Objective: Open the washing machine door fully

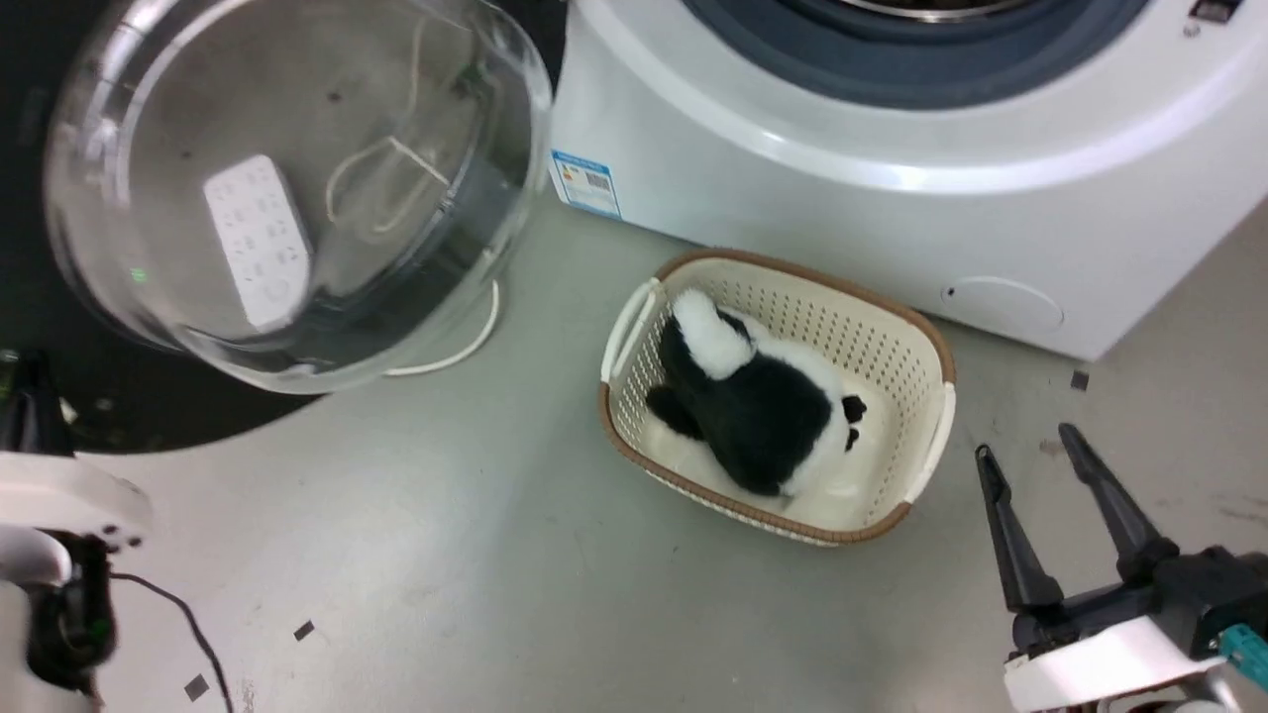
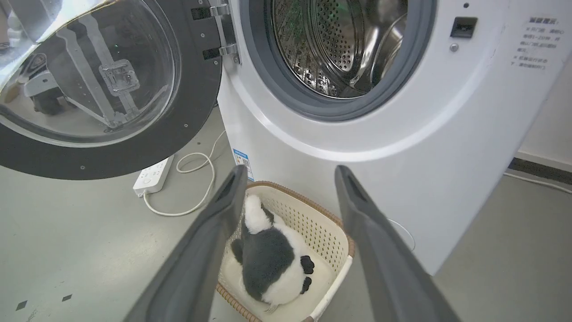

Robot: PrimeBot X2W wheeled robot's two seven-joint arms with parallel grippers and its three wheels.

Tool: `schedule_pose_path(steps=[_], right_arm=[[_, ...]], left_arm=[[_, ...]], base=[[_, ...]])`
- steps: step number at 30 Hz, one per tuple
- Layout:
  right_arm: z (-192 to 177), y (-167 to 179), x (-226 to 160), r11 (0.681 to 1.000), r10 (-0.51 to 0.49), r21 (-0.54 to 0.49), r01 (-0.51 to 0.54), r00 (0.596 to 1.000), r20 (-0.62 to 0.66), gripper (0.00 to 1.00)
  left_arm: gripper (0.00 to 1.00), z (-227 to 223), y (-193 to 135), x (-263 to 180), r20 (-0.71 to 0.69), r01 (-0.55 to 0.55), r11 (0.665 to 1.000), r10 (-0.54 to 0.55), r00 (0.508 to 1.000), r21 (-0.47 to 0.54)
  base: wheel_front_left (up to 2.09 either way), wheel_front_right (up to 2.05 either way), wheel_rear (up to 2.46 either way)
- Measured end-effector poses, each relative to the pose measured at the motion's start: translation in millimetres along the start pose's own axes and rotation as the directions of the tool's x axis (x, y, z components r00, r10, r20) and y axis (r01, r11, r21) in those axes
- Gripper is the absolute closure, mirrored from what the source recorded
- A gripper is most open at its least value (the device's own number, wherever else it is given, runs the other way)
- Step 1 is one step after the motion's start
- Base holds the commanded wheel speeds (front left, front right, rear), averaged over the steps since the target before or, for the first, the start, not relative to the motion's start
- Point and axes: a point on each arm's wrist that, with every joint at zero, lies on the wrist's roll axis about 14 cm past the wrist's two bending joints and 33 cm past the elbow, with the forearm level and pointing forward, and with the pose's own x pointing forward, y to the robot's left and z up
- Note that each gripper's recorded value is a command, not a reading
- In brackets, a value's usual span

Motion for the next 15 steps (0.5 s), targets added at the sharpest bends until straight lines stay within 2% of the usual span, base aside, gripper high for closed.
schedule_pose_path(steps=[10, 15], right_arm=[[-12, -17, 1, 1.0, -0.026, -0.011, 0.025, 0.999, -0.03, 0.0], [-7, -20, 2, 0.999, -0.034, -0.017, 0.034, 0.999, -0.016, 0.0]], left_arm=[[1.0, -10, 19, 36, -0.038, -0.059, 0.998, 0.06, 0.997, 0.03], [1.0, -10, 24, 41, -0.026, -0.071, 0.997, 0.072, 0.997, 0.025]], base=[[0.0, 0.0, 0.0], [0.0, 0.0, 0.0]])
